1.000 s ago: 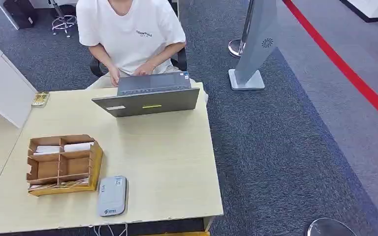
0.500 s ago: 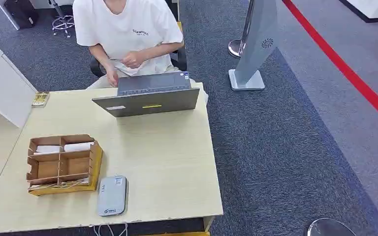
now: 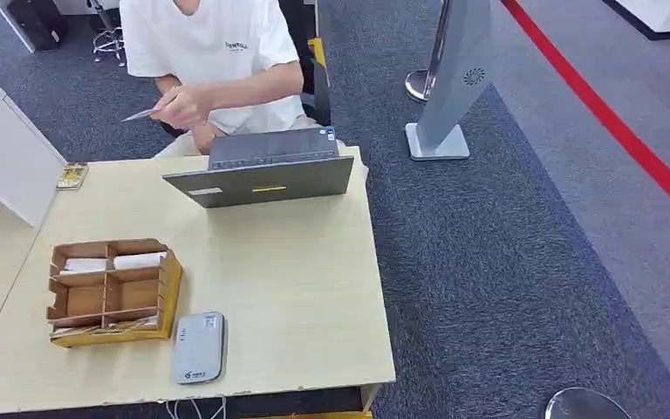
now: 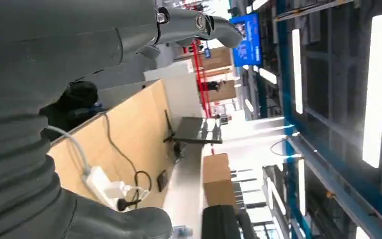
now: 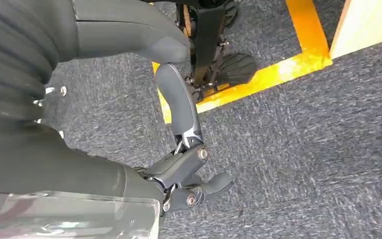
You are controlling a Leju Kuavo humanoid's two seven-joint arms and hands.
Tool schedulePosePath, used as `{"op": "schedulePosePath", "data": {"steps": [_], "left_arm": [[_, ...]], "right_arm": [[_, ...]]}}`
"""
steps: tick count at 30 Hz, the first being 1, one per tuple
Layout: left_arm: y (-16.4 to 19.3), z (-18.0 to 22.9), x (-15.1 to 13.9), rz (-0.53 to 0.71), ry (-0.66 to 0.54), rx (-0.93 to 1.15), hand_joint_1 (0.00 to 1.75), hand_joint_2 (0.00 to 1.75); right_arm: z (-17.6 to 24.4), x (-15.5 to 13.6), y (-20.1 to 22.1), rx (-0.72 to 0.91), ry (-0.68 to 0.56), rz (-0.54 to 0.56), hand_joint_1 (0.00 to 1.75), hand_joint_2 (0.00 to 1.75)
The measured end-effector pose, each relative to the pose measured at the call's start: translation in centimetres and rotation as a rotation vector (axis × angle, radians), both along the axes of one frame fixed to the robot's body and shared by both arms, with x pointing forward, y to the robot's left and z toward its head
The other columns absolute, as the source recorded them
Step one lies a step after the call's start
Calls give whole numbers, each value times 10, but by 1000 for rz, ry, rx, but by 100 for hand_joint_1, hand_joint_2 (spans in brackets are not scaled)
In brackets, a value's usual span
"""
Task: Pass the card to the sensor for recognition and then transmit it.
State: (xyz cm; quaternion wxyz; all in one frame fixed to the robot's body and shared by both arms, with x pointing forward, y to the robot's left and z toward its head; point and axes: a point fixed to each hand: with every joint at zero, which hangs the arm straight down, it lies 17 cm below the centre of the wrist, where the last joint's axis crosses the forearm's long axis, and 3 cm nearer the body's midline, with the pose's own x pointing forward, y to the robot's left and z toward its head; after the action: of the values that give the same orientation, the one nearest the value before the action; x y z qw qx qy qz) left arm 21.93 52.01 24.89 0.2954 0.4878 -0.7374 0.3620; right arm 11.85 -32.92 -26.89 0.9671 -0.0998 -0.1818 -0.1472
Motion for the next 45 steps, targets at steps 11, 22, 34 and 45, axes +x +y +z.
{"op": "schedulePosePath", "data": {"steps": [11,22,34,45], "left_arm": [[-64,115,24,63,-13,411,0,175],[-110,140,163,56,249,822,0,175],[-66,59,309,-87,723,778,0,175],[-66,18,334,-163,863,819,0,175]], "right_arm": [[0,11,8,-3,28,81,0,175],[4,36,23,-2,38,197,0,175],[5,41,28,8,37,237,0,175],[4,38,28,10,42,235,0,175]]}}
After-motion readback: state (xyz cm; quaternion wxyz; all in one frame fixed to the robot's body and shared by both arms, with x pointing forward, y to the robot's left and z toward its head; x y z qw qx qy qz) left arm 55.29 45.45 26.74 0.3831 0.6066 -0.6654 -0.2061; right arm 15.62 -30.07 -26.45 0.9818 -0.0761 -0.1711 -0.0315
